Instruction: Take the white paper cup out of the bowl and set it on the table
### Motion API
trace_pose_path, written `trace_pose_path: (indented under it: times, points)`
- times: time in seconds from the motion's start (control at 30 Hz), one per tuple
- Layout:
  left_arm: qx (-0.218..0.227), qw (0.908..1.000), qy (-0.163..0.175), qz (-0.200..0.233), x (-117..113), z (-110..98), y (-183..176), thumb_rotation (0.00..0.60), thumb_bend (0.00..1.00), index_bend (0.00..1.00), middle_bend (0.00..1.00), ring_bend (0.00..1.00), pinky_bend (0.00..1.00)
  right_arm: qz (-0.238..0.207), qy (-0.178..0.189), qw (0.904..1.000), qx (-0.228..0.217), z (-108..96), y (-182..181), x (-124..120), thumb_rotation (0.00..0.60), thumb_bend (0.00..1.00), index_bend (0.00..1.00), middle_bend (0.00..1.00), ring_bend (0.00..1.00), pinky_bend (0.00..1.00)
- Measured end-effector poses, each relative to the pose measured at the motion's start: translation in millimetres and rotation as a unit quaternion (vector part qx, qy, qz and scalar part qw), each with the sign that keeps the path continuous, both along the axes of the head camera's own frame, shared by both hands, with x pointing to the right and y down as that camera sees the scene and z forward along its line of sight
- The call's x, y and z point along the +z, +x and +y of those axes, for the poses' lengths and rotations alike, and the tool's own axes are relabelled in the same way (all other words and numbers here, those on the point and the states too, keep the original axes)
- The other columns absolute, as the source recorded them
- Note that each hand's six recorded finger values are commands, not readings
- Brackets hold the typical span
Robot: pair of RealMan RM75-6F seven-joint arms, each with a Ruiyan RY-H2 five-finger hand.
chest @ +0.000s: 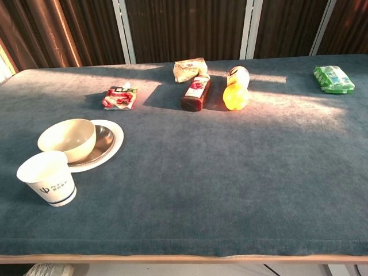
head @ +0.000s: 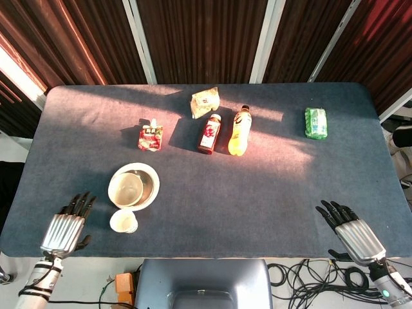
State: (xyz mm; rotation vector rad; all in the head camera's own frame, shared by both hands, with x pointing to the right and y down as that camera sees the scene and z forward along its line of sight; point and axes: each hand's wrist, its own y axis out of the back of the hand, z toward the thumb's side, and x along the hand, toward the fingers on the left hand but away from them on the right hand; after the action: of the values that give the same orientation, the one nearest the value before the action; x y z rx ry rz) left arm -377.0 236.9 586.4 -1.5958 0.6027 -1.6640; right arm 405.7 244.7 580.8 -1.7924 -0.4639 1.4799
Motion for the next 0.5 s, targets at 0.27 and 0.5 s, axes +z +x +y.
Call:
trace_pose_path:
  times: [0.27,0.5]
  points:
    - [-0.109,0.9922,0.060,-0.012,-26.0,20.8,-65.0,0.600,0.25,0.00,0.00,0.02,0.21,-0.002,0.020,0.9995,0.023,-4.2,0.6,-2.2,0.600,0.00,0.00,0.00,0.00,0.14]
    - [-0.100,0.9917,0.080,0.016,-21.7,30.2,-84.7,0.600,0.25,0.00,0.00,0.00,0.15,0.003,0.027,0.9990,0.037,-3.8,3.1,-3.5,0.600,0.00,0.00,0.00,0.00,0.14]
